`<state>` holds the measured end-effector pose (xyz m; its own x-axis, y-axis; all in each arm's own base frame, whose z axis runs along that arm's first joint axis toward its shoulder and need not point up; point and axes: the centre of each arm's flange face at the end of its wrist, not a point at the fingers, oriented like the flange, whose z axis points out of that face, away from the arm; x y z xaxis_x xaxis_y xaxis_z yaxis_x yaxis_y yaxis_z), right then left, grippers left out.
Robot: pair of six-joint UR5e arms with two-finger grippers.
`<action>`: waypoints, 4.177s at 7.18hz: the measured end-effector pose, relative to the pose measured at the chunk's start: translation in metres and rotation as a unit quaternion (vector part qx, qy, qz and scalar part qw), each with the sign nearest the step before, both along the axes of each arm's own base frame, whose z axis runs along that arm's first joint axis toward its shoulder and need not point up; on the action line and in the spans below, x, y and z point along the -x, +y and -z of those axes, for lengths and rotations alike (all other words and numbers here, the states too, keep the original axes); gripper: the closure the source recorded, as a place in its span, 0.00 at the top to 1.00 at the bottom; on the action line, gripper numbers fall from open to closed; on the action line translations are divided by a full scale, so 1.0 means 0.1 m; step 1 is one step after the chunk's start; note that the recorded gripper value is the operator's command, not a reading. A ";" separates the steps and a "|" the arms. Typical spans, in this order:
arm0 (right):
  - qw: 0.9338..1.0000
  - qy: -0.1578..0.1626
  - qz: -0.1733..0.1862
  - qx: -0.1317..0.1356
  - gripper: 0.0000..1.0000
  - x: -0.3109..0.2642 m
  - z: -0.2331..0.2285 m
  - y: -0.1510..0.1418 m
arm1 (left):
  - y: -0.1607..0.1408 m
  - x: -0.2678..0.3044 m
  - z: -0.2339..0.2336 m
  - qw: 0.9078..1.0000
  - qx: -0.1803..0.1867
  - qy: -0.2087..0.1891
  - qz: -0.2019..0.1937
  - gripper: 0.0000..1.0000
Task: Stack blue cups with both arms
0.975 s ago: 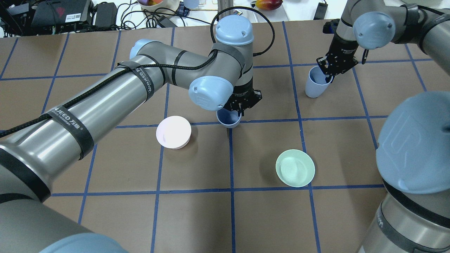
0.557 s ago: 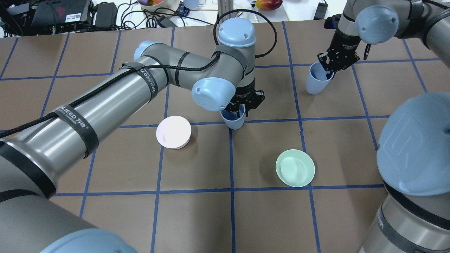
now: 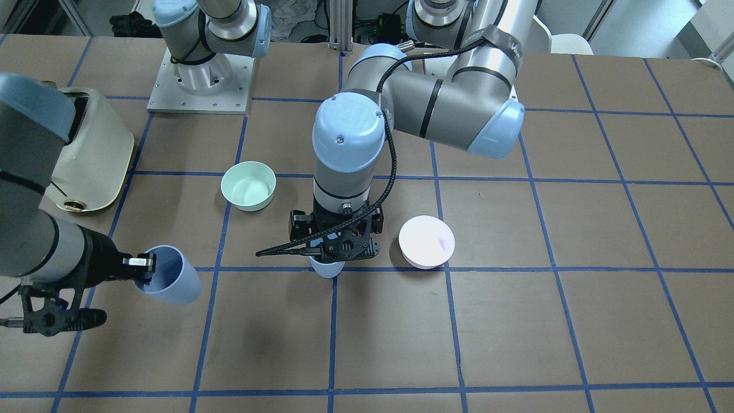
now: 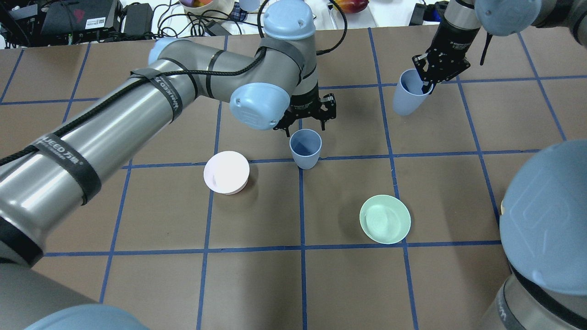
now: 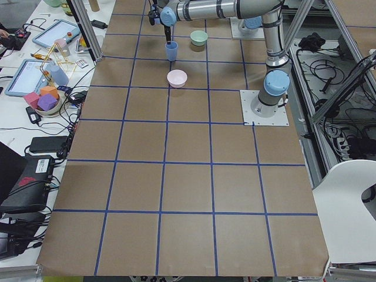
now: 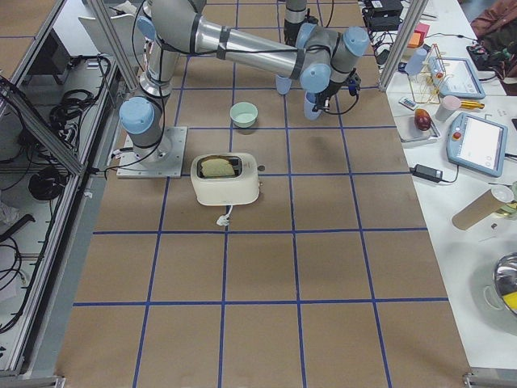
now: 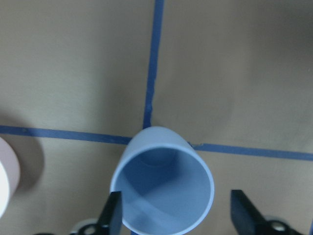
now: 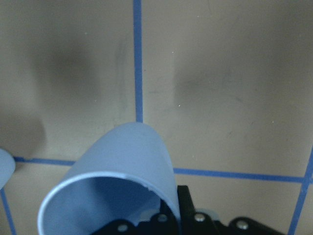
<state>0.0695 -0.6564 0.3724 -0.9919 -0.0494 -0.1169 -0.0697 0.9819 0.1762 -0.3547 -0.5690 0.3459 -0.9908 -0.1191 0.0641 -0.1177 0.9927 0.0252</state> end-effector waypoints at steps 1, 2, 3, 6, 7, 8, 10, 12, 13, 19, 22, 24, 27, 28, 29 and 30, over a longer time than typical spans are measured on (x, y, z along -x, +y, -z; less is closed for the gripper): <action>1.000 0.002 -0.012 0.009 0.00 -0.27 -0.30 0.19 | 0.08 -0.17 -0.32 1.000 -0.004 -0.002 0.029 1.00; 1.000 0.004 -0.018 0.019 0.00 -0.54 -0.50 0.33 | 0.21 -0.38 -0.64 0.998 -0.010 -0.003 0.054 1.00; 0.999 0.005 -0.026 0.026 0.00 -0.81 -0.63 0.47 | 0.36 -0.63 -0.94 0.998 -0.021 -0.005 0.067 1.00; 1.000 0.017 0.000 0.023 0.00 -1.54 -0.63 0.72 | 0.73 -1.44 -1.52 0.998 -0.043 -0.005 0.034 0.97; 0.999 0.020 0.011 0.022 0.00 -1.73 -0.54 0.76 | 0.75 -1.63 -1.58 0.999 -0.030 -0.010 0.019 0.98; 0.999 0.021 0.021 0.026 0.00 -1.89 -0.45 0.77 | 0.71 -1.76 -1.58 1.000 0.003 -0.026 0.014 1.00; 0.999 0.017 0.030 0.036 0.00 -2.15 -0.22 0.72 | 0.61 -1.86 -1.52 0.997 0.060 -0.048 0.020 1.00; 0.999 0.018 0.029 0.025 0.00 -2.33 0.00 0.71 | 0.58 -1.87 -1.51 0.996 0.074 -0.049 0.023 1.00; 0.999 0.020 0.032 0.020 0.00 -2.36 0.06 0.71 | 0.58 -1.87 -1.51 0.996 0.077 -0.048 0.023 1.00; 0.999 0.026 0.033 -0.004 1.00 -2.34 0.33 0.82 | 0.56 -1.87 -1.52 0.996 0.078 -0.047 0.023 1.00; 0.999 0.021 0.032 0.019 1.00 -2.33 0.28 0.75 | 0.57 -1.87 -1.53 0.995 0.079 -0.049 0.023 1.00; 0.998 0.022 0.041 0.041 1.00 -2.19 0.02 0.68 | 0.58 -1.88 -1.52 0.995 0.078 -0.050 0.022 1.00; 0.991 0.079 0.072 0.082 1.00 -1.18 -0.59 0.56 | 0.58 -1.88 -1.51 0.995 0.078 -0.050 0.023 1.00; 0.991 0.089 0.063 0.072 1.00 -0.92 -0.79 0.68 | 0.58 -1.88 -1.51 0.995 0.077 -0.050 0.023 1.00; 0.993 0.090 0.041 0.062 1.00 -0.80 -0.95 0.83 | 0.59 -1.87 -1.51 0.995 0.077 -0.050 0.023 1.00; 0.994 0.089 0.018 0.059 1.00 -0.74 -1.07 0.96 | 0.59 -1.87 -1.51 0.995 0.077 -0.050 0.023 1.00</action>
